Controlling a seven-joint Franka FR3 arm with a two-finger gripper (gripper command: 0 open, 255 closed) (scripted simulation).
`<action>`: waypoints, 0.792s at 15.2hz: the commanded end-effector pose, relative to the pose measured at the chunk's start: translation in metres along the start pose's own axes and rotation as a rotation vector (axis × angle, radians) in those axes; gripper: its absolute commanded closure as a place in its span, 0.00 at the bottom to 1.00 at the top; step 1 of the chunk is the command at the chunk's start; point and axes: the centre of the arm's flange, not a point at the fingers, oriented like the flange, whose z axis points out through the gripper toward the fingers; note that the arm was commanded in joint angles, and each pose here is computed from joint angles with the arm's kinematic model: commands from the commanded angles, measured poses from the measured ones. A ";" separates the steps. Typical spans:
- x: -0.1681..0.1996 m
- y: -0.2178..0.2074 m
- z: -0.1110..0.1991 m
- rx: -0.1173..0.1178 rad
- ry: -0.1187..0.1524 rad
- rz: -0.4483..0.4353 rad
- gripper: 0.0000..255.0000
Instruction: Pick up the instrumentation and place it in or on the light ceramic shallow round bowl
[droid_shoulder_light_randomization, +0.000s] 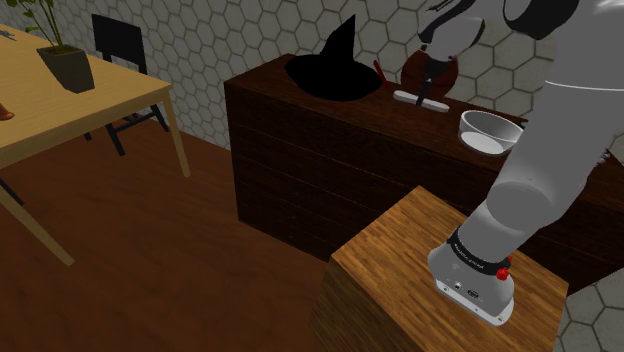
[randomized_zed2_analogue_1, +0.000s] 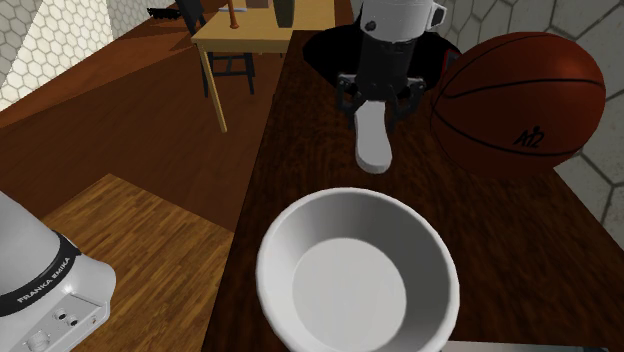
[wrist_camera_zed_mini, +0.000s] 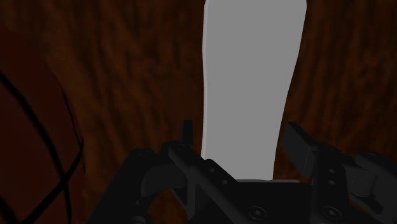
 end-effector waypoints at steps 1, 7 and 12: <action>0.000 -0.001 -0.010 0.000 0.000 0.000 1.00; 0.000 -0.002 -0.042 0.000 0.000 0.000 1.00; 0.000 -0.002 -0.068 0.000 0.000 0.000 1.00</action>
